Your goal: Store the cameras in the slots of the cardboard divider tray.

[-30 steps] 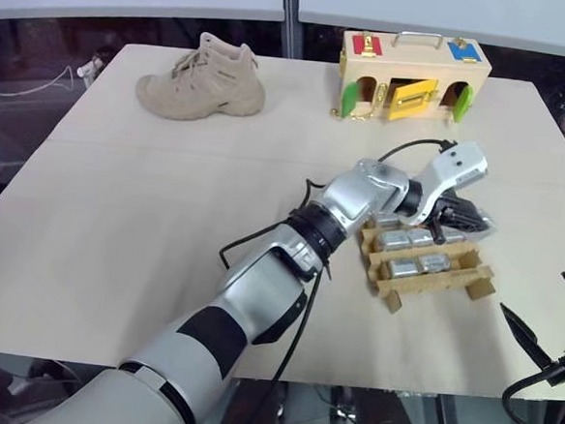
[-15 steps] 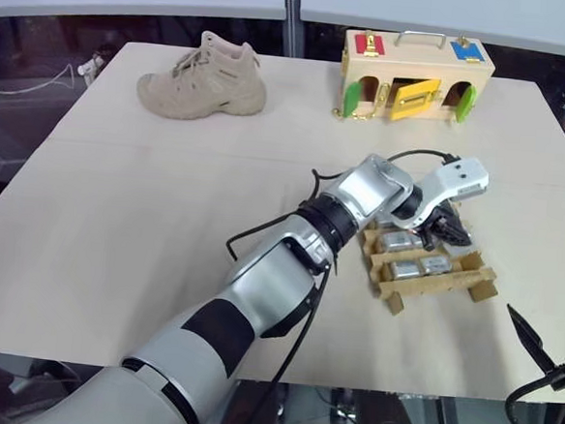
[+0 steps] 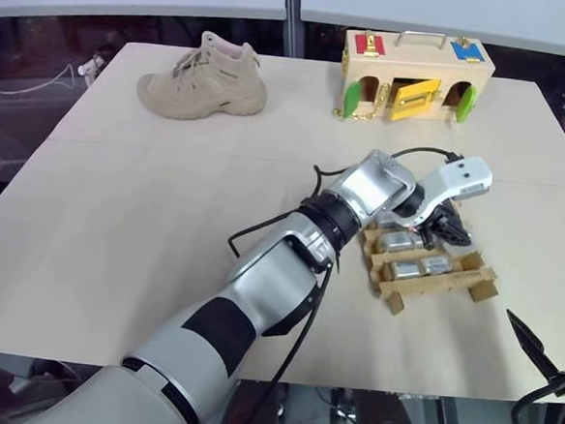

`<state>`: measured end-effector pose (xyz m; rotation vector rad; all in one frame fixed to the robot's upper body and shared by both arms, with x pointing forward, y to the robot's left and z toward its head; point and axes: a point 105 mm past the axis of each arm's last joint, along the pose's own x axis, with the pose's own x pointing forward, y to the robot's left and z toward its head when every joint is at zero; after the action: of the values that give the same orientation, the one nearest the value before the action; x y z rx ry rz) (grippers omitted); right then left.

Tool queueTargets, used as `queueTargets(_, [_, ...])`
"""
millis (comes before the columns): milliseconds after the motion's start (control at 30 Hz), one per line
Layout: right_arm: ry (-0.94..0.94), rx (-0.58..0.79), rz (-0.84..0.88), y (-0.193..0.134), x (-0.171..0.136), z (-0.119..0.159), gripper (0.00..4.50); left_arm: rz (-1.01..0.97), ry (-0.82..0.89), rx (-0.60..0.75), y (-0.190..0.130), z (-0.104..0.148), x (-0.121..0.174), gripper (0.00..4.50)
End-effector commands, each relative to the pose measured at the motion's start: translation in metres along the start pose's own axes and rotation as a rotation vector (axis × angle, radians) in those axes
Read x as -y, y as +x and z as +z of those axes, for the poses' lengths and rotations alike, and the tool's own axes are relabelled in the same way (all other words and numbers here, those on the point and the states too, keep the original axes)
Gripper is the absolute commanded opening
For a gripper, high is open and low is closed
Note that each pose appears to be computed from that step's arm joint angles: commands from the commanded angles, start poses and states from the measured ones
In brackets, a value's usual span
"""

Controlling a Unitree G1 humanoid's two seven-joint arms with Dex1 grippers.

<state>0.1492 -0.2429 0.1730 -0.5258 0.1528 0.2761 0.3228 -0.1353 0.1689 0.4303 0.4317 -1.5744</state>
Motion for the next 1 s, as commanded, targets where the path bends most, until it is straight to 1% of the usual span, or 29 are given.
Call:
queueTargets(33, [-0.041, 0.024, -0.033, -0.001, 0.006, 0.008, 4.48, -0.138, 0.109, 0.062, 0.023, 0.044, 0.040, 0.71])
queueTargets(200, [-0.038, 0.046, -0.052, 0.002, 0.007, 0.011, 4.48, -0.199, 0.116, 0.090, 0.021, 0.051, 0.051, 0.71])
queueTargets(567, [-0.050, 0.037, -0.055, 0.002, 0.009, 0.009, 4.48, -0.139, 0.151, 0.016, 0.043, 0.034, 0.051, 0.71])
queueTargets(1000, [-0.042, 0.028, -0.054, 0.001, 0.005, 0.007, 4.48, -0.196, 0.152, 0.016, 0.046, 0.035, 0.061, 0.71])
